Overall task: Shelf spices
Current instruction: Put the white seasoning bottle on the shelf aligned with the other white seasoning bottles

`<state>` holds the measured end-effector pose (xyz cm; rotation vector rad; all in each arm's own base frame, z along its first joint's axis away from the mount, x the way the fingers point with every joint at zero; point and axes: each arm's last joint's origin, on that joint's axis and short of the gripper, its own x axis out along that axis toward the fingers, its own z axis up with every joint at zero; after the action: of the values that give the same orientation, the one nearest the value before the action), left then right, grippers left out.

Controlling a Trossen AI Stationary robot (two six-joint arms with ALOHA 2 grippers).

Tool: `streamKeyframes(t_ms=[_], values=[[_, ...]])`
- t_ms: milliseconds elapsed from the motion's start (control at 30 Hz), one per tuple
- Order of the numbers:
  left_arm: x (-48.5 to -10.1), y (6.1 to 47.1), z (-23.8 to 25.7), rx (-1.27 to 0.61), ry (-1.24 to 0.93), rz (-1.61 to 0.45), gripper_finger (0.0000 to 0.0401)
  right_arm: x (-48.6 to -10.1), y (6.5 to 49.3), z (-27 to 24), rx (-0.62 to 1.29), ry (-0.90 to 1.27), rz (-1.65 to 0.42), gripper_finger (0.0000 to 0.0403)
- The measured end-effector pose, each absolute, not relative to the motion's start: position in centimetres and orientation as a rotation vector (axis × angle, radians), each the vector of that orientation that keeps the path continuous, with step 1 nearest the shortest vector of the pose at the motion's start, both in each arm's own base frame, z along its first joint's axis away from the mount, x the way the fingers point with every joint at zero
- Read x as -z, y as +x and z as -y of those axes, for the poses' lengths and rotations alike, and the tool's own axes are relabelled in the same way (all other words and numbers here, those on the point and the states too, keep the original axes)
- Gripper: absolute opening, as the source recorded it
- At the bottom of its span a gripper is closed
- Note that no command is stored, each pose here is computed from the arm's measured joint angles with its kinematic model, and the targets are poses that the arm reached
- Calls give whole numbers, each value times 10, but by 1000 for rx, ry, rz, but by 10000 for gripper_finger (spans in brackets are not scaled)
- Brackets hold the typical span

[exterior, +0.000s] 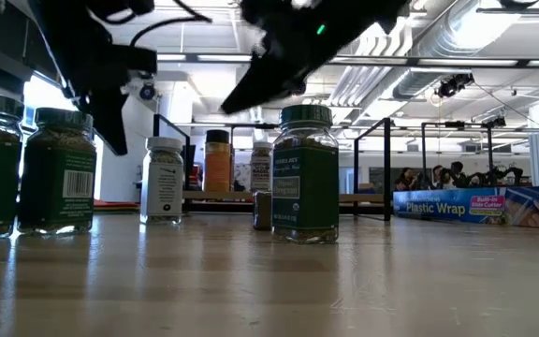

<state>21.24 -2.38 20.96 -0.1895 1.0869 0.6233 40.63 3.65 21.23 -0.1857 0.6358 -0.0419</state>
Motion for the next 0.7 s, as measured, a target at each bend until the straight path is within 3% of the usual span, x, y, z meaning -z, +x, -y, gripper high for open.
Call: streamKeyframes(t_ms=[233,367,533,700], values=[[-188,217,17,-596,-195,-985,80,-178,425,-3,40,-33,-630,16],[-182,223,16,-551,-249,-910,69,-175,422,2,47,-15,-672,16],[-186,232,23,-364,-320,-871,56,-172,417,1,32,-39,-738,16],[-183,231,24,-366,-317,-885,46,-171,417,-3,-36,-21,-751,16]])
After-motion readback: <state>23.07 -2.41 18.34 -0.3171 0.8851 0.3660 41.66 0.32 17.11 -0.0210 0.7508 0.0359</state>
